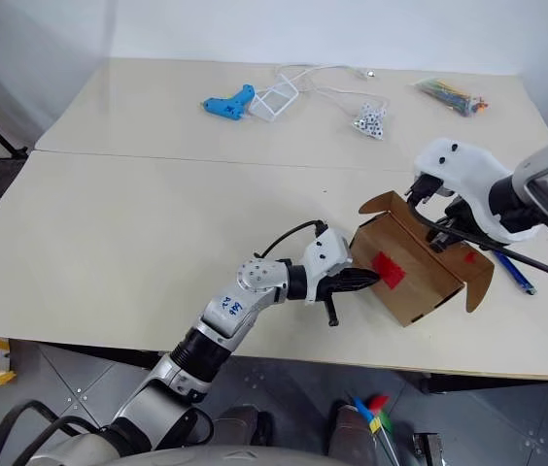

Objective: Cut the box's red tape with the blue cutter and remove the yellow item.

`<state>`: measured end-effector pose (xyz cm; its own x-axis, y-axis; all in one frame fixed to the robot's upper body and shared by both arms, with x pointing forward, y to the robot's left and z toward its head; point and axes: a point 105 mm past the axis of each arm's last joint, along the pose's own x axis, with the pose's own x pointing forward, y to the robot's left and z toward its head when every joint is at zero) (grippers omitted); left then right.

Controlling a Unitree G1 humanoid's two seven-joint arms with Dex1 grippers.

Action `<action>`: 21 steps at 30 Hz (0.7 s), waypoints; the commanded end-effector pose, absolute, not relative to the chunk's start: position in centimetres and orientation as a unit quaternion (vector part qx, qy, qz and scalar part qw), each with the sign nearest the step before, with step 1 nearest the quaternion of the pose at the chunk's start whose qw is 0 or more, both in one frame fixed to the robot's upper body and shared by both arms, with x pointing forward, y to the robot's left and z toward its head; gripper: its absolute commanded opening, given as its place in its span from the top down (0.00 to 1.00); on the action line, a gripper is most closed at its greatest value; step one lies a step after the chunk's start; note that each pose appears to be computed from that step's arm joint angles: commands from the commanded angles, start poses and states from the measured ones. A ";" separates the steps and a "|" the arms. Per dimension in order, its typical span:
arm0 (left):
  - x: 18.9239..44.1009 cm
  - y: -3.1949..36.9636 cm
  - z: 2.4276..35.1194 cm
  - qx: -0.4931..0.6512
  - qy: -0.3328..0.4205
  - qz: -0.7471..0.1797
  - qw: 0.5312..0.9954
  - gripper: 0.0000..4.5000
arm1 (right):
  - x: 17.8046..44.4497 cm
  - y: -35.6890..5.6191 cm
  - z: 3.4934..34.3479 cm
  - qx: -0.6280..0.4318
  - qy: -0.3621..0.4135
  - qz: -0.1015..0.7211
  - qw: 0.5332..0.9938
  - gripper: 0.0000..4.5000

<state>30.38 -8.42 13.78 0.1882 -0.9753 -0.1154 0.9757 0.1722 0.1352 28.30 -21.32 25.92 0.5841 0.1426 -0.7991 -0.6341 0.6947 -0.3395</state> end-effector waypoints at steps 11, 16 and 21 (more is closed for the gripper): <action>29.6 -6.0 14.5 0.107 -0.001 -0.649 0.753 1.00 | 27.8 -22.1 27.7 -0.303 0.350 0.205 0.862 0.99; 28.5 -5.0 18.5 0.038 -0.042 -0.684 0.727 1.00 | 27.9 -22.1 27.6 -0.300 0.350 0.200 0.865 0.99; 28.7 -5.7 21.8 0.014 -0.089 -0.696 0.712 1.00 | 27.9 -22.2 27.3 -0.295 0.355 0.199 0.865 0.99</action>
<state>29.25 -4.90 20.39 0.0529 -0.9967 0.0621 0.9919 0.0596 0.1120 28.14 -21.73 26.01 0.6302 0.1449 -0.7628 -0.5860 0.7333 -0.3449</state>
